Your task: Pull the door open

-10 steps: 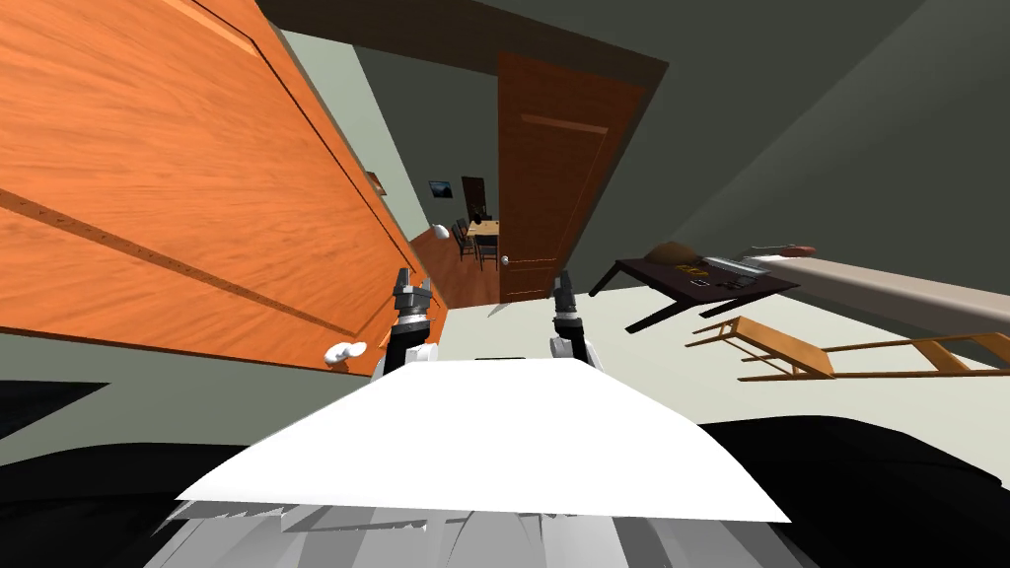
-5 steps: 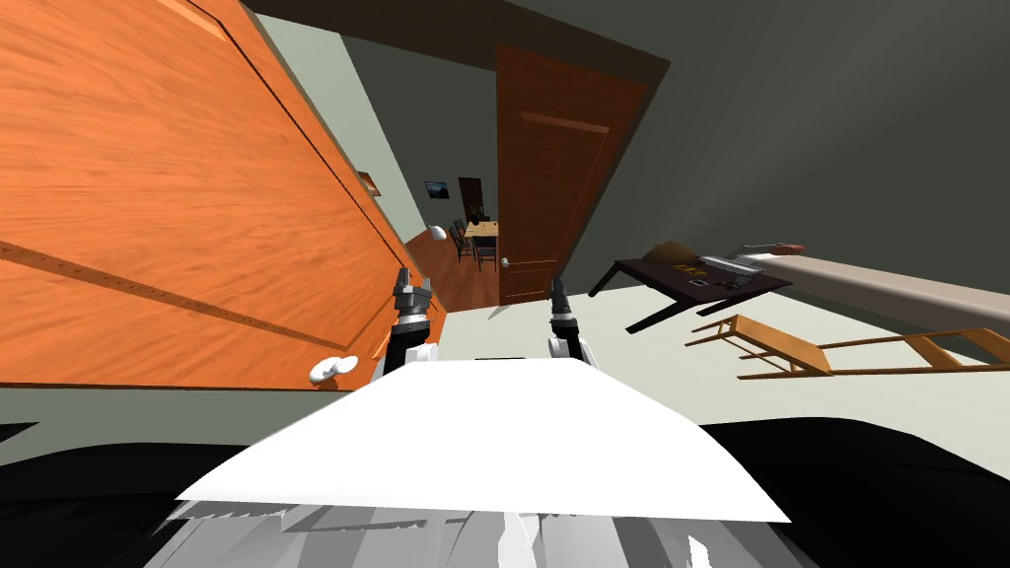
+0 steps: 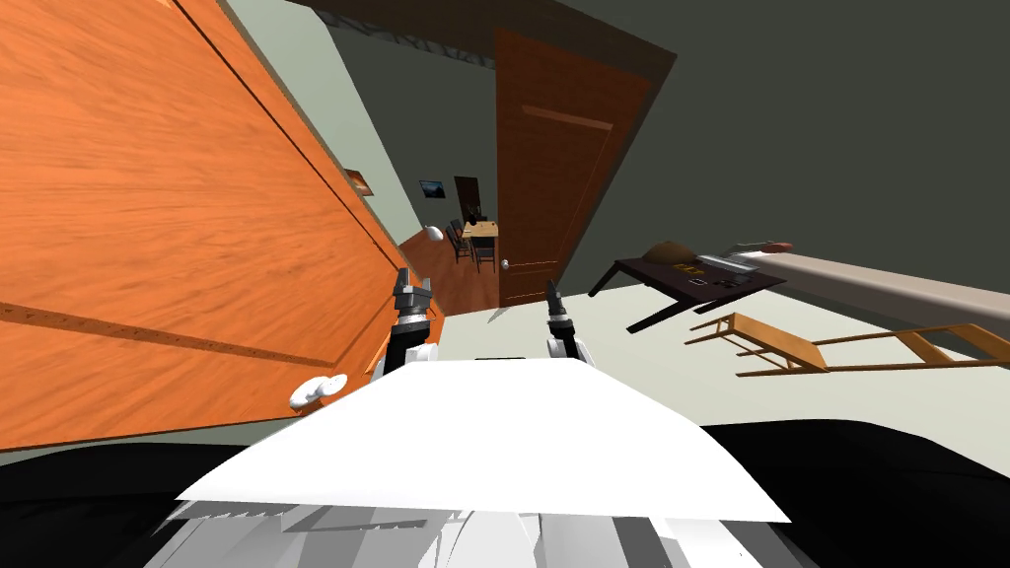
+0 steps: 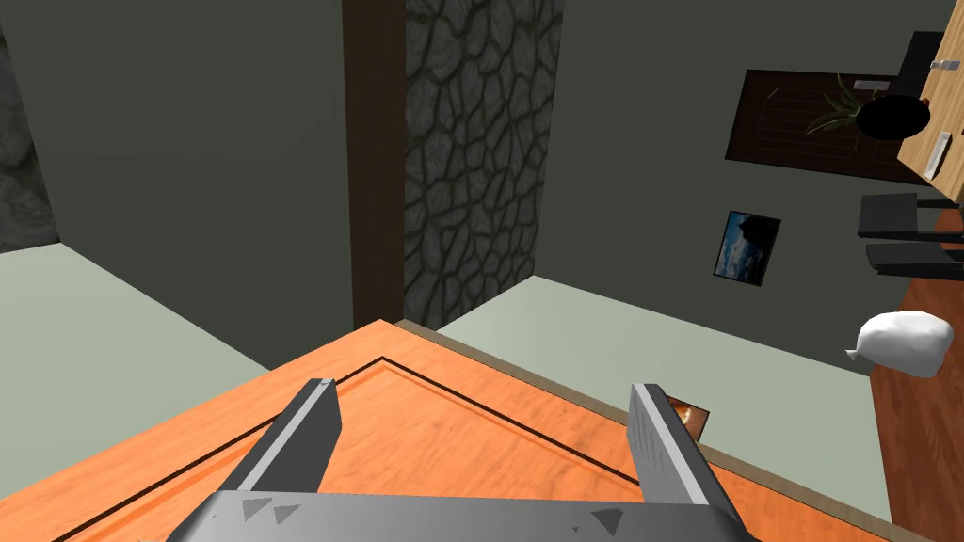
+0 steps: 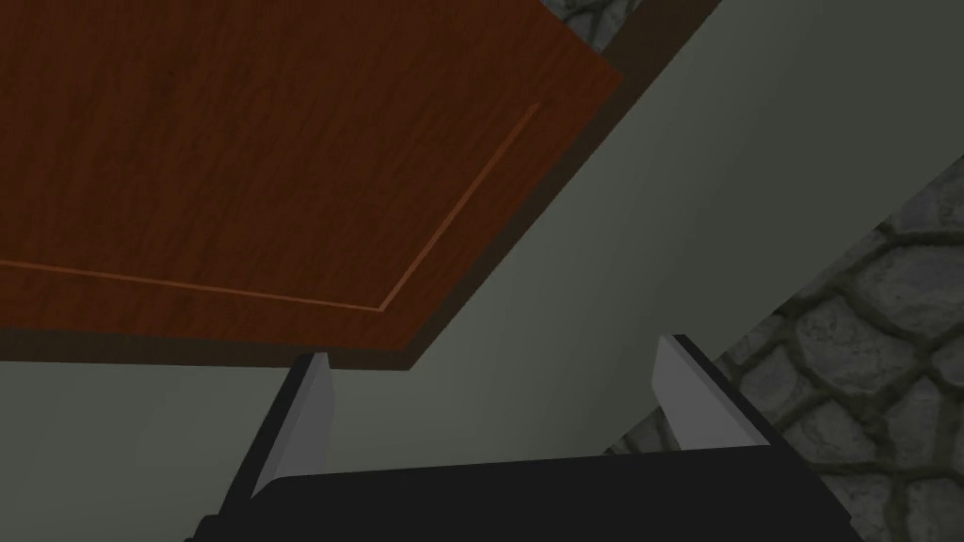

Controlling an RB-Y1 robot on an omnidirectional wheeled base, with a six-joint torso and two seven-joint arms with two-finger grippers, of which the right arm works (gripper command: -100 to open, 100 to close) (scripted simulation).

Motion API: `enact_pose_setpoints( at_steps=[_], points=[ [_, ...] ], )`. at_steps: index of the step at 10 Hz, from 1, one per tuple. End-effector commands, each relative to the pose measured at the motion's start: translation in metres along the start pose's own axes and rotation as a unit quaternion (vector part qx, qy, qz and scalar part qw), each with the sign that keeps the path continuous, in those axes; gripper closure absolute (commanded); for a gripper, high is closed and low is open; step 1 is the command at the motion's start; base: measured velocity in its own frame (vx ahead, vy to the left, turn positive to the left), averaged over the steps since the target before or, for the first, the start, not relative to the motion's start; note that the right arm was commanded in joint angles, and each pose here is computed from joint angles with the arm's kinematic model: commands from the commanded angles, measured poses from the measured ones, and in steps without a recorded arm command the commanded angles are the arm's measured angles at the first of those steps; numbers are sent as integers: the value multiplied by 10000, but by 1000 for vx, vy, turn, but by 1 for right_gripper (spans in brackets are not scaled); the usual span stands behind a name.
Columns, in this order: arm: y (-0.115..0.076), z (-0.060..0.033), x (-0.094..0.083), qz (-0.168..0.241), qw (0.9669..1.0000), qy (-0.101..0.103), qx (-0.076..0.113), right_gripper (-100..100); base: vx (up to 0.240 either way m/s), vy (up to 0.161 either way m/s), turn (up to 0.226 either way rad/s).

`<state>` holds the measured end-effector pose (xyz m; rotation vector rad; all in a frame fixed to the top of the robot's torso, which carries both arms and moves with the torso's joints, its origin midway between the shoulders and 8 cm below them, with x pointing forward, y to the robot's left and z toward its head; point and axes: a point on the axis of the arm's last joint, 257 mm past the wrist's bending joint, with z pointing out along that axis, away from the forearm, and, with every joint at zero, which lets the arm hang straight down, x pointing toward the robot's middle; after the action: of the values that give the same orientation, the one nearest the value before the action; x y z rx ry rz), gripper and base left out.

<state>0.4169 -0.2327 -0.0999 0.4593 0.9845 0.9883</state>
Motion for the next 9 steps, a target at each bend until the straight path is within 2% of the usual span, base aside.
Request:
enact_pose_setpoints(
  at_steps=[1, 5, 9],
  points=[
    [-78, -18, 65, -180, 9998, 91, 28, -100, 96, 51, -45],
    [-276, -83, 245, -603, 9976, 330, 105, -100, 93, 49, -53],
    [-471, -161, 424, -1022, 9929, 581, 164, -100, 96, 60, -54]
  ],
)
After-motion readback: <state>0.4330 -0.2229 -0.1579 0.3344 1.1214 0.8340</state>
